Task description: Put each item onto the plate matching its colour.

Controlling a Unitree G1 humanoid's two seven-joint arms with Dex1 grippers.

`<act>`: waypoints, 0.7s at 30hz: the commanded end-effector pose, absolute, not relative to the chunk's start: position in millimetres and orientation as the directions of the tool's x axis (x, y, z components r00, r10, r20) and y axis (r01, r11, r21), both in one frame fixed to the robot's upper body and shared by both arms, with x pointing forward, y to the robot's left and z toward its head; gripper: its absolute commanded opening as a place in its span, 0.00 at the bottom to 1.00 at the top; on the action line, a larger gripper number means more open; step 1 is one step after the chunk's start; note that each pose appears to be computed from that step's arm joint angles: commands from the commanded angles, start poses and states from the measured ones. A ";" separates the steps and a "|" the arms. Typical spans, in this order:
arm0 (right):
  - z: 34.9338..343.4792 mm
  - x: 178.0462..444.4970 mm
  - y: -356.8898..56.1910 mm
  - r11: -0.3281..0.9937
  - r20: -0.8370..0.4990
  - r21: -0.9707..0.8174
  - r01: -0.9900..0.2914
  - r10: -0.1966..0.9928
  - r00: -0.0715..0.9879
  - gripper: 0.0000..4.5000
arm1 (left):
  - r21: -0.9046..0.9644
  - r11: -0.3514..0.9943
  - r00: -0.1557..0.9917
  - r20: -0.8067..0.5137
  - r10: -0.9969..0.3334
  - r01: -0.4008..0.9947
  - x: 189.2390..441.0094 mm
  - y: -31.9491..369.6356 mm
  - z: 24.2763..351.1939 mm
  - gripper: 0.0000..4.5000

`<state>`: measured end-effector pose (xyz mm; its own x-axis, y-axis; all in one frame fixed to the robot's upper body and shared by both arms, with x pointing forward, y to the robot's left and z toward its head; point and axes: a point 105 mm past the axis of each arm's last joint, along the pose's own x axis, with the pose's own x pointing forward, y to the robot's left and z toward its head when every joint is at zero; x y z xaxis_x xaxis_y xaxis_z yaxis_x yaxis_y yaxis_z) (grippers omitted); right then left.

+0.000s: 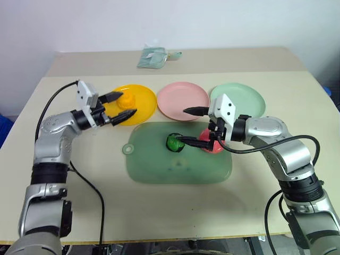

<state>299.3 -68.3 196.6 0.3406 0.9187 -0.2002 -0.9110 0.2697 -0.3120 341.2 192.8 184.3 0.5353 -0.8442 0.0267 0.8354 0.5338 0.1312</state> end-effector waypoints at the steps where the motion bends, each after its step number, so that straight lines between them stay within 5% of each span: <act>1: 198.1 294.7 -55.9 0.213 -0.253 -0.378 -0.901 0.913 0.321 1.00 | 0.189 0.470 0.470 0.049 -0.882 0.862 317.9 193.9 209.6 0.99; 13: 164.7 304.4 -40.3 0.144 -0.432 -0.445 -0.884 0.830 0.353 1.00 | 0.216 0.351 0.380 -0.111 -0.918 0.911 275.4 191.9 188.9 0.99; 21: 142.0 319.8 -50.9 0.115 -0.515 -0.515 -0.850 0.751 0.414 1.00 | 0.222 0.363 0.391 -0.099 -0.915 0.905 272.4 182.9 182.1 0.99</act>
